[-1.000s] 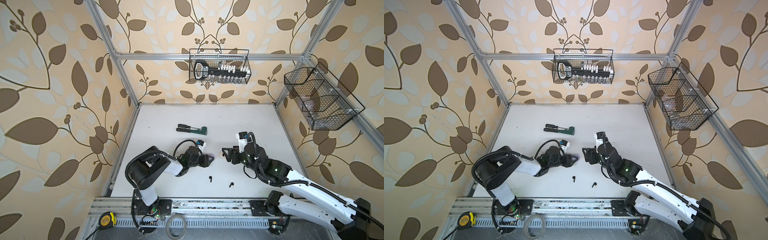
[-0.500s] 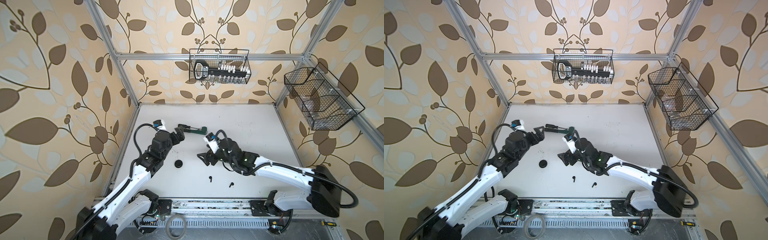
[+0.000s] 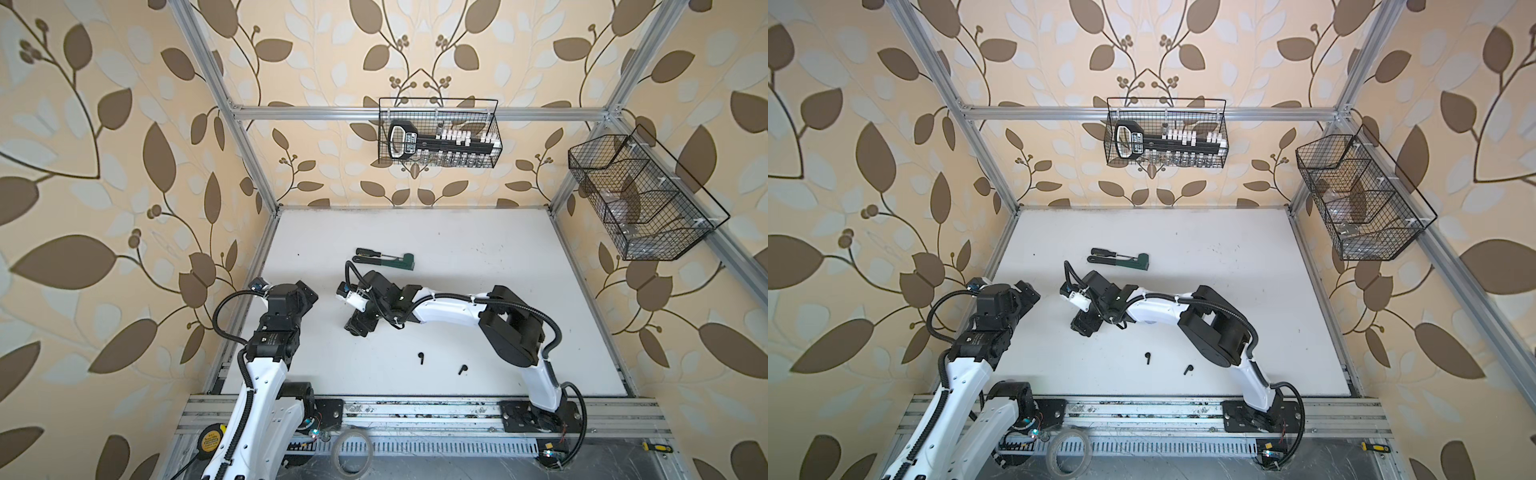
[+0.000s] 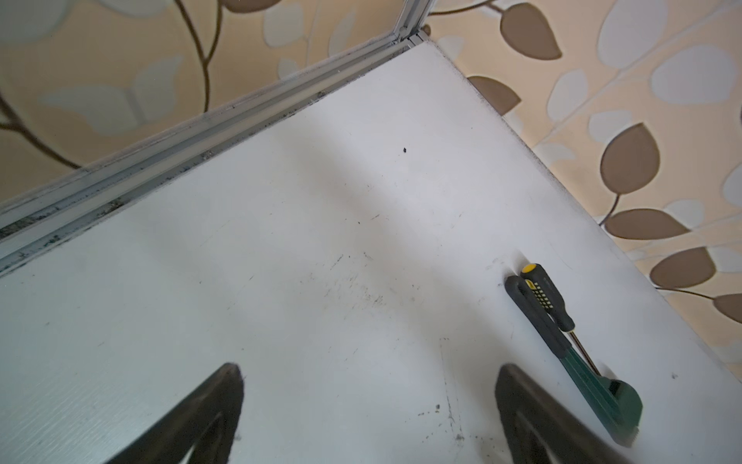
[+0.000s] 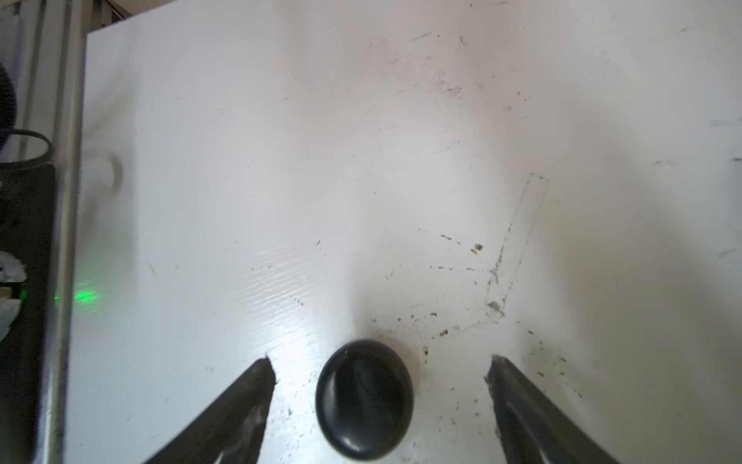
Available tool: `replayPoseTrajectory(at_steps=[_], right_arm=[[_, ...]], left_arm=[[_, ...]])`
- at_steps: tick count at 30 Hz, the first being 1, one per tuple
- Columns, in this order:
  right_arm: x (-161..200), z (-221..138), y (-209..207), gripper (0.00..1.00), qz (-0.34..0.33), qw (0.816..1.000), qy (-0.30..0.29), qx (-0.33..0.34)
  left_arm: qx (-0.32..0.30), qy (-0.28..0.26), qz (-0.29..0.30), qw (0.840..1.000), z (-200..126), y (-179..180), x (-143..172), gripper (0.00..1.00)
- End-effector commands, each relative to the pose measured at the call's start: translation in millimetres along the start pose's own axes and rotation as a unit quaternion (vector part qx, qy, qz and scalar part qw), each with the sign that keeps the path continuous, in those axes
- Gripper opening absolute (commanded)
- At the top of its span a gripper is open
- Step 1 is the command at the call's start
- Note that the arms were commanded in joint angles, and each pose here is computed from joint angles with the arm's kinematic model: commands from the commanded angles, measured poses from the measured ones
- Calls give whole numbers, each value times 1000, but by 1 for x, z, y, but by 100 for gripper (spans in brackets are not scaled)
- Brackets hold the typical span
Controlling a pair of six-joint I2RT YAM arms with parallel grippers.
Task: Insert wireless bluetooth earbuds into charging case
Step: Pick up the charging case from the middle-left of the table.
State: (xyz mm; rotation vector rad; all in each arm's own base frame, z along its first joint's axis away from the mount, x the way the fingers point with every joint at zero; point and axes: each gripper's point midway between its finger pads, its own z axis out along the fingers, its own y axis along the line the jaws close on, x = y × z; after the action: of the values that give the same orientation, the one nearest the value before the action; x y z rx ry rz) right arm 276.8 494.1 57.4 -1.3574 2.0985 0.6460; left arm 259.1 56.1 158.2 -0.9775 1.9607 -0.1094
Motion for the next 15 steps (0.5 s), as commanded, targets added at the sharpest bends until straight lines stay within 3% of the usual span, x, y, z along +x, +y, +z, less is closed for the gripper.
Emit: replayPoseTrajectory(at_steps=[1, 15], right_arm=[[14, 14, 10, 86, -18, 998, 39, -36], [45, 15, 32, 80, -18, 996, 73, -55]], left_arm=[[18, 10, -12, 1000, 2, -7, 2, 99], [25, 10, -10, 1000, -1, -8, 2, 99]])
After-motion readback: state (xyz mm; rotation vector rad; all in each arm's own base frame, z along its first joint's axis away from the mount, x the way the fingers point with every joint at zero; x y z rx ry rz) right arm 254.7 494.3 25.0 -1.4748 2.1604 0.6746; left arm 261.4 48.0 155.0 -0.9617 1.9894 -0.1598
